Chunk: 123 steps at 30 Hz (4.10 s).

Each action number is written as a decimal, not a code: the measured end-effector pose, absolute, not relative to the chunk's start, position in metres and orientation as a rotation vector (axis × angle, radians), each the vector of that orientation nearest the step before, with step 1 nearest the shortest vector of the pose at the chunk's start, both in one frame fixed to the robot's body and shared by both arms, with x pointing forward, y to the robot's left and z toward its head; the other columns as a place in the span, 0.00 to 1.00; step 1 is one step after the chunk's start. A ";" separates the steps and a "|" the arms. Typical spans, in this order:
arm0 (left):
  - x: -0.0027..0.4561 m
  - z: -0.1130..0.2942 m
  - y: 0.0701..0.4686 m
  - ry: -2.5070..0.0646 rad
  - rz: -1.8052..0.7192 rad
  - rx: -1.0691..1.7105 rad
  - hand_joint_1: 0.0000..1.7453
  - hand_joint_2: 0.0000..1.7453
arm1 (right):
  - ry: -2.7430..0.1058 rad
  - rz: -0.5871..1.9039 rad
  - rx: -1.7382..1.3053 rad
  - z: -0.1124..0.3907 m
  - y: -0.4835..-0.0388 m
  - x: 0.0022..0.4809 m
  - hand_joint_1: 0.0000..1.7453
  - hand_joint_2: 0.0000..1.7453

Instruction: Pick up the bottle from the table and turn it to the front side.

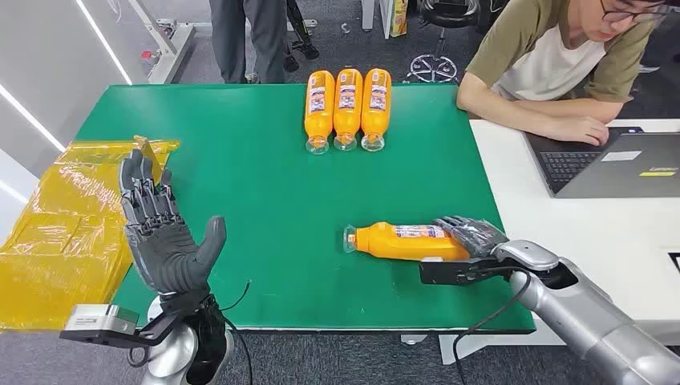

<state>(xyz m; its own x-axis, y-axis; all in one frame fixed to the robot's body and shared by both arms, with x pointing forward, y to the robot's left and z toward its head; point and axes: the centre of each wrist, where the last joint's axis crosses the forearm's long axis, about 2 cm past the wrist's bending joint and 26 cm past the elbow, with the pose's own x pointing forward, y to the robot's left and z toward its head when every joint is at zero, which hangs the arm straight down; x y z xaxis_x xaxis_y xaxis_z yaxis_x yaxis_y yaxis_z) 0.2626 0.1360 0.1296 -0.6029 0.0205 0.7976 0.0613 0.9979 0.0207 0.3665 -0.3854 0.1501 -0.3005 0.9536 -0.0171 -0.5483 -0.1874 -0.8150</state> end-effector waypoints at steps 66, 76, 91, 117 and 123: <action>0.272 0.066 0.113 -1.644 -0.464 -0.692 0.00 1.00 | -1.716 1.320 -0.333 0.103 -0.198 0.260 0.96 1.00; 0.265 0.062 0.117 -1.641 -0.428 -0.665 0.02 1.00 | -1.719 1.402 -0.530 0.106 -0.200 0.268 0.96 1.00; 0.268 0.072 0.111 -1.686 -0.355 -0.752 1.00 1.00 | -1.708 1.429 -0.591 0.105 -0.202 0.275 0.94 1.00; 0.279 0.090 0.125 -1.884 -0.616 0.189 1.00 1.00 | -2.046 0.956 -0.370 0.110 -0.168 0.256 0.00 1.00; 0.280 0.089 0.140 -1.874 -0.772 0.614 1.00 1.00 | -2.067 0.917 -0.345 0.112 -0.163 0.253 0.00 1.00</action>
<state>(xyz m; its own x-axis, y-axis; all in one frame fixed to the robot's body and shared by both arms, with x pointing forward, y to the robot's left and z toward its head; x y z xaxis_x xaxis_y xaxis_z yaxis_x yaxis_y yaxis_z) 0.2802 0.1397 0.0890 -0.3920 -0.7015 0.5952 -0.0784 0.6701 0.7381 0.2529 -0.1629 0.1120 -0.6194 0.5282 0.5808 -0.0761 0.6959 -0.7141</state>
